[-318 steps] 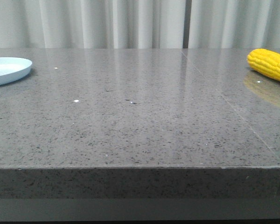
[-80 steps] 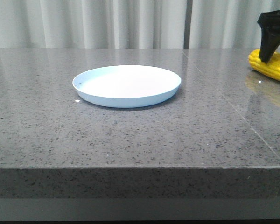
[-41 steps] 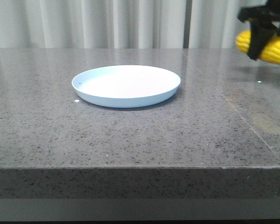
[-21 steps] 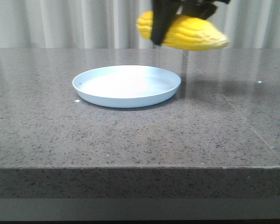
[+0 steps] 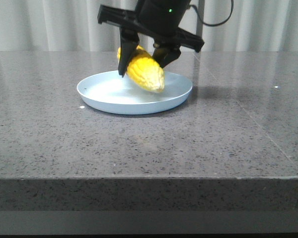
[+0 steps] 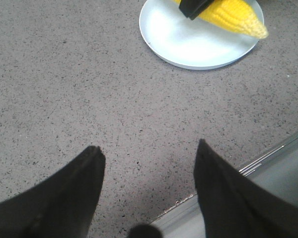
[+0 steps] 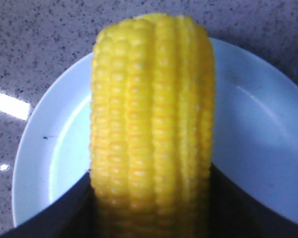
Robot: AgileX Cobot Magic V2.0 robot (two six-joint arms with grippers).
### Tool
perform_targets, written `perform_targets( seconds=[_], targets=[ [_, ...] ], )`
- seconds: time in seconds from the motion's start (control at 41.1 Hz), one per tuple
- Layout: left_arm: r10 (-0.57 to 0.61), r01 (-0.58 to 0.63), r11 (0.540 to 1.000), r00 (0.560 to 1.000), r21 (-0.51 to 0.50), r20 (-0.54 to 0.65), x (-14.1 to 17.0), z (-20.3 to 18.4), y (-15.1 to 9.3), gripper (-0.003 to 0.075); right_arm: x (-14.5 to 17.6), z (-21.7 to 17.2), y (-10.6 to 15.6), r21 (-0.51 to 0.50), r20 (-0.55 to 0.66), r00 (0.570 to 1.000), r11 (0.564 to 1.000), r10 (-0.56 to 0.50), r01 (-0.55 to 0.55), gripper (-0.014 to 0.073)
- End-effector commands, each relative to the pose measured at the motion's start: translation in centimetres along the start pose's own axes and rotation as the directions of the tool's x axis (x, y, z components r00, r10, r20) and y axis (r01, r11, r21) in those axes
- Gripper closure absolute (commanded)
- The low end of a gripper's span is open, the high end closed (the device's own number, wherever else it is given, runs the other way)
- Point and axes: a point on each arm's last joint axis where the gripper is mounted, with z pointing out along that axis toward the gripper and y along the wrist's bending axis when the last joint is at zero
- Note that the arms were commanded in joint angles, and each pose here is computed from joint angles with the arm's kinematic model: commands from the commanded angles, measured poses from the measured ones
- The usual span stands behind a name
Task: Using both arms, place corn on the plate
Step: 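Lower the corn onto the plate, open the right gripper and lift away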
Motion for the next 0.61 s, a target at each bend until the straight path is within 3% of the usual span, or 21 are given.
perform_targets(
  seconds=[0.0,0.146,0.316,0.584],
  targets=[
    [-0.004,0.004,1.0,0.996,0.003,0.092,-1.1,-0.6,0.0,0.0321,-1.5,-3.1,1.2,-0.06,0.128,0.992,0.998,0.008,0.0,0.0102],
    [-0.004,0.004,1.0,0.996,0.003,0.092,-1.1,-0.6,0.0,0.0321,-1.5,-3.1,1.0,-0.042,0.126,0.992,0.999,-0.01,0.015,-0.0071],
    [-0.004,0.004,1.0,0.996,0.003,0.092,-1.1,-0.6,0.0,0.0321,-1.6,-4.3,1.2,-0.031,0.149,0.988,0.998,-0.043,0.049,-0.0058],
    [-0.004,0.004,1.0,0.996,0.003,0.092,-1.1,-0.6,0.0,0.0321,-0.5,-10.8,1.5,0.038,0.208,0.942,0.965,-0.262,0.26,-0.0058]
  ],
)
